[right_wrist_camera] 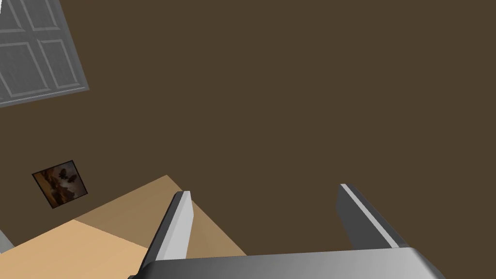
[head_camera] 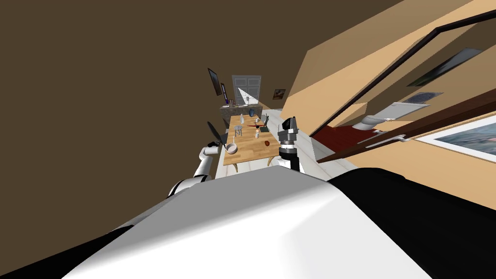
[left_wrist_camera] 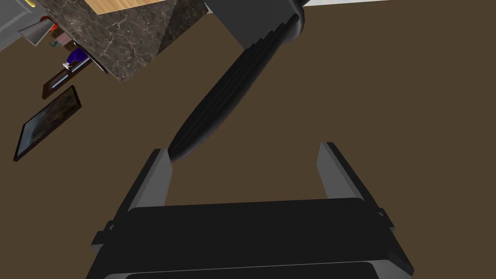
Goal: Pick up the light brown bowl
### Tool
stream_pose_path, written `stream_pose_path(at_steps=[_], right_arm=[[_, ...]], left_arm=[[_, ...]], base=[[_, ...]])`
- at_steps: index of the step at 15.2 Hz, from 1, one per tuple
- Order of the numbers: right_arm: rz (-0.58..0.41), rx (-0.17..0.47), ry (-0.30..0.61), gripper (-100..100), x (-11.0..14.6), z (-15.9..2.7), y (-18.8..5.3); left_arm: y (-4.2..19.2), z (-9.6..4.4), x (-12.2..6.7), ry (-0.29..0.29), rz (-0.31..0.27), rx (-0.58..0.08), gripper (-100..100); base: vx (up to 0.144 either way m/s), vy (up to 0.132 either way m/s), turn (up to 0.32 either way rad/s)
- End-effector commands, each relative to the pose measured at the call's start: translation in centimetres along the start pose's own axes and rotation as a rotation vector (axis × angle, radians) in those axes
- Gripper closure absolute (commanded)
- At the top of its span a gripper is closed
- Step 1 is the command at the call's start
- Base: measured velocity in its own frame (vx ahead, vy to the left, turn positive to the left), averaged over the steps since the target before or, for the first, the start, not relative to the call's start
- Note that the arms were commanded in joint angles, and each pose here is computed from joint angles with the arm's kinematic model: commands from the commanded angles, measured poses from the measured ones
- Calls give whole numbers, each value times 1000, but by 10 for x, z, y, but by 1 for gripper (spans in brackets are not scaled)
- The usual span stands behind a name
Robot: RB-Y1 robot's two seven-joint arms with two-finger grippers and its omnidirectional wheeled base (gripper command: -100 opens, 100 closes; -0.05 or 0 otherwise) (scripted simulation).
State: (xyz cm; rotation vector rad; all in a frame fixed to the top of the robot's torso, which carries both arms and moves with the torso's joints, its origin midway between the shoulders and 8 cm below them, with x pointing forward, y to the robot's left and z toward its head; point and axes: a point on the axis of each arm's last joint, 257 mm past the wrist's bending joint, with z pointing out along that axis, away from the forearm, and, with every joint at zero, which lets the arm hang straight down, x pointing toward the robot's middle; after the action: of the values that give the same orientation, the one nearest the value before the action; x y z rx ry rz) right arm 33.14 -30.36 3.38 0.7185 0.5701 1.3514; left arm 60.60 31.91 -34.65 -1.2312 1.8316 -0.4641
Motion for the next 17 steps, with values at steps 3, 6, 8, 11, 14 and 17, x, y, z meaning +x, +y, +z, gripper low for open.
stream_pose_path(at_steps=[3, 6, 8, 11, 14, 17], right_arm=[[0, 0, 0, 0, 0, 0, 0], [0, 0, 0, 0, 0, 0, 0], [0, 0, 0, 0, 0, 0, 0], [0, 0, 0, 0, 0, 0, 0], [0, 0, 0, 0, 0, 0, 0], [0, 0, 0, 0, 0, 0, 0]], left_arm=[[16, 7, 16, 45, 11, -96, -100], [23, 10, 27, 77, 21, -159, -100], [16, 10, 34, 98, 31, -186, -100], [21, 9, 45, 130, 43, -244, -100], [29, 7, 58, 165, 57, -307, -100], [40, 4, 70, 199, 72, -371, -100]], base=[[2, -1, -4], [1, -1, -4], [0, 0, 0], [2, -1, -4], [2, -1, -4], [0, 0, 0]])
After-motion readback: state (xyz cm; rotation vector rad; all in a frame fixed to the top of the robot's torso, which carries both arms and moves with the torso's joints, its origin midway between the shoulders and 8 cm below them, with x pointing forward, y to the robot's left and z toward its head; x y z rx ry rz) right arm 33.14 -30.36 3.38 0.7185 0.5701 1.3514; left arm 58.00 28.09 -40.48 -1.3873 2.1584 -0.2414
